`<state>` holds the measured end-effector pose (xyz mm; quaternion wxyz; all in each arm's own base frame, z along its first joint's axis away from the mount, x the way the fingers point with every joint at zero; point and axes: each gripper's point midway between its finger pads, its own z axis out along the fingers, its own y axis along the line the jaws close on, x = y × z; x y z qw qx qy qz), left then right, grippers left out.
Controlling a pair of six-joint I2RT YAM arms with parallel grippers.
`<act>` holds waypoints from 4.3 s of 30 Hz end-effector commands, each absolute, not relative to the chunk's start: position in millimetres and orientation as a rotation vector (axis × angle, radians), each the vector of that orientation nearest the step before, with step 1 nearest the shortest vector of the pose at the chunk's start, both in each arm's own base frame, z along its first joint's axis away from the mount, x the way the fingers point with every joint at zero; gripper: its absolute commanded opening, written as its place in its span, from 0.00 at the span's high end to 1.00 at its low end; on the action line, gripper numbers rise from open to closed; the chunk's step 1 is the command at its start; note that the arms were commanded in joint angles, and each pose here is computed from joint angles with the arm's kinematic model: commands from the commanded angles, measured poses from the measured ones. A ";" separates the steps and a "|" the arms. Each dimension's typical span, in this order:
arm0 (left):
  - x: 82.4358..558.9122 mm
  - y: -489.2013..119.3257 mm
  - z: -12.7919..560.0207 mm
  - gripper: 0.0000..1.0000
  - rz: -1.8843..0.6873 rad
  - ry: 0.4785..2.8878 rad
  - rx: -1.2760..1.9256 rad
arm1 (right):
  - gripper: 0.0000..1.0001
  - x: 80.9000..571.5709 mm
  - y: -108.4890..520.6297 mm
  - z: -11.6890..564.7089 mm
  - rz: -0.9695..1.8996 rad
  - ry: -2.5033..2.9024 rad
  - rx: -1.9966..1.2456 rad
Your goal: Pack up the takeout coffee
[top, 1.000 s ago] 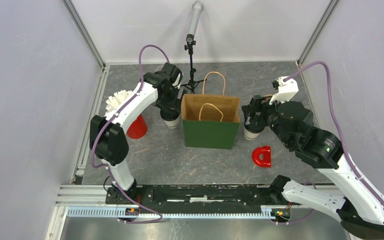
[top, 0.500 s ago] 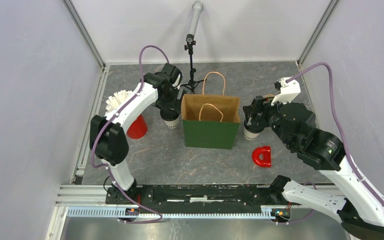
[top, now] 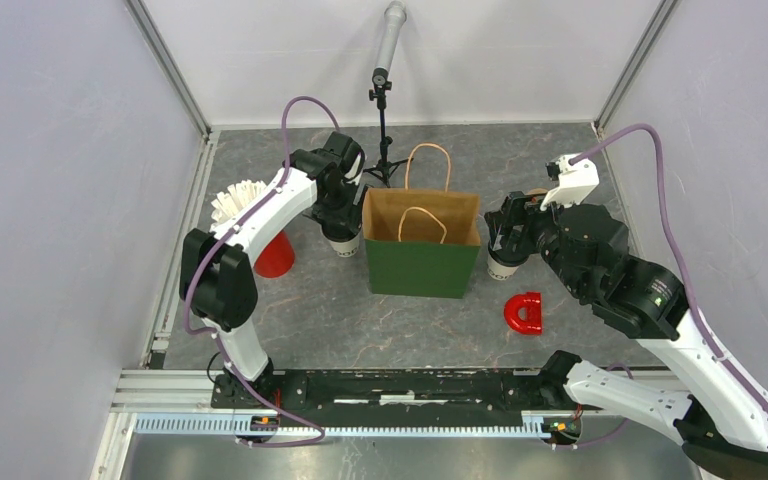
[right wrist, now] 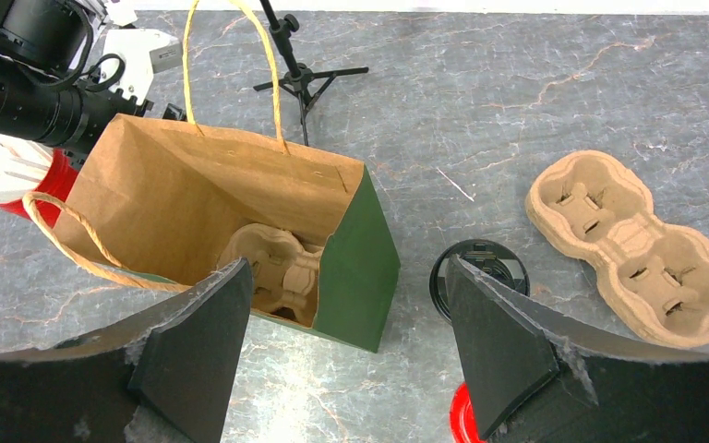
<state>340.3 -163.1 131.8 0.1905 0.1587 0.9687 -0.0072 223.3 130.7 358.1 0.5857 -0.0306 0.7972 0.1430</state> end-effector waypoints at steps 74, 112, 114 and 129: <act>350.4 -170.1 180.7 0.28 -0.054 2.634 0.561 | 0.17 232.4 157.4 331.3 0.400 1.935 -0.047; 202.5 -284.1 397.3 0.30 -0.459 1.898 1.148 | 1.00 263.1 171.8 262.0 0.335 2.042 -0.257; 192.8 -290.7 396.2 0.30 -0.477 1.873 1.199 | 1.00 256.3 168.3 255.1 0.342 2.035 -0.276; 159.5 -309.8 365.1 0.32 -0.382 1.768 1.454 | 1.00 231.4 159.0 251.4 0.416 1.893 -0.360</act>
